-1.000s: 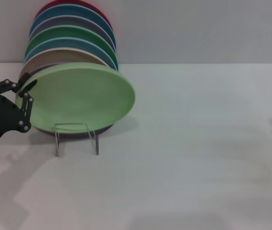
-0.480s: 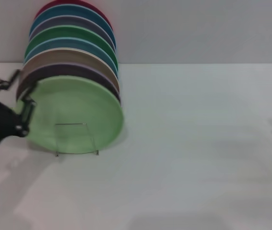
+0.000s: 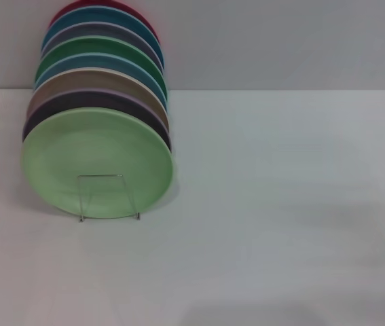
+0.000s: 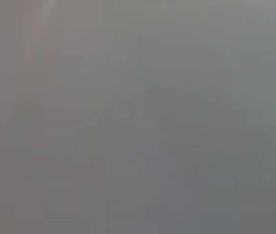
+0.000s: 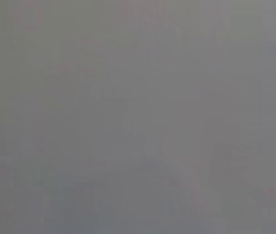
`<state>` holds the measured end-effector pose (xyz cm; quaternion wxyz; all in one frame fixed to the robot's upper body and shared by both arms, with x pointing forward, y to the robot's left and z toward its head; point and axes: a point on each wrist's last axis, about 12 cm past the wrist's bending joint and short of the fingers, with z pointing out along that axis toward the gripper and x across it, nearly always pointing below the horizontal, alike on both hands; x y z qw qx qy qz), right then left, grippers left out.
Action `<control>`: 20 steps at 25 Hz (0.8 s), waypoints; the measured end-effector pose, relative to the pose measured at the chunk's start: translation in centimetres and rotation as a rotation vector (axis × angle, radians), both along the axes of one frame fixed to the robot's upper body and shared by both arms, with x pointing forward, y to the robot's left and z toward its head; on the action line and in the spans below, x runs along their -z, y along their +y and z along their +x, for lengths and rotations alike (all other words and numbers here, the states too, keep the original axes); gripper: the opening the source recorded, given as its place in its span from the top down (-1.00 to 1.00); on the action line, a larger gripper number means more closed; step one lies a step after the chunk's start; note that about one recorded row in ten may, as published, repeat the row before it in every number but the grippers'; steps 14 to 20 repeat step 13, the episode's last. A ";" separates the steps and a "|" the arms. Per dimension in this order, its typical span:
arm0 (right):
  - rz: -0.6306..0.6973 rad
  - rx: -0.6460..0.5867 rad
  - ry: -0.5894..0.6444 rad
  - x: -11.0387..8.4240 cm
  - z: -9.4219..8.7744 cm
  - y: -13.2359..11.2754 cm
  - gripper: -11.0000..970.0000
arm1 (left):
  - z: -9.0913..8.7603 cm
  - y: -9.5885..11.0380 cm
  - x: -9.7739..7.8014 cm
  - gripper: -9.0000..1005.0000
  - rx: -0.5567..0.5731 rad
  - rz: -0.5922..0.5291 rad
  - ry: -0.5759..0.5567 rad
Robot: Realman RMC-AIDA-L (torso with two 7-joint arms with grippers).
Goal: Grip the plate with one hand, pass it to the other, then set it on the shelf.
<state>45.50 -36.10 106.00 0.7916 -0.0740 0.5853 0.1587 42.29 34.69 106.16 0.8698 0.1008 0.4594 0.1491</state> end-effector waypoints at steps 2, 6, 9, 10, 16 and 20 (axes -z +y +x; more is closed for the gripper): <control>0.017 0.045 -0.014 0.1 0.1 -0.2 -0.09 | -0.1 1.1 0.7 0.39 -0.027 -0.104 0.064; 0.035 0.086 -0.030 0.0 0.4 -0.3 -0.10 | 0.1 1.6 1.6 0.09 -0.052 -0.164 0.138; 0.026 0.086 -0.035 0.0 0.6 0.0 -0.10 | 0.4 1.7 2.3 -0.06 -0.072 -0.180 0.194; 0.028 0.084 -0.036 0.0 0.7 0.1 -0.10 | 0.5 1.6 2.4 -0.06 -0.071 -0.180 0.207; 0.032 0.079 -0.037 0.1 0.8 0.3 -0.10 | 0.5 1.3 2.6 -0.06 -0.051 -0.166 0.221; 0.032 0.079 -0.037 0.1 0.8 0.3 -0.10 | 0.5 1.3 2.6 -0.06 -0.051 -0.166 0.221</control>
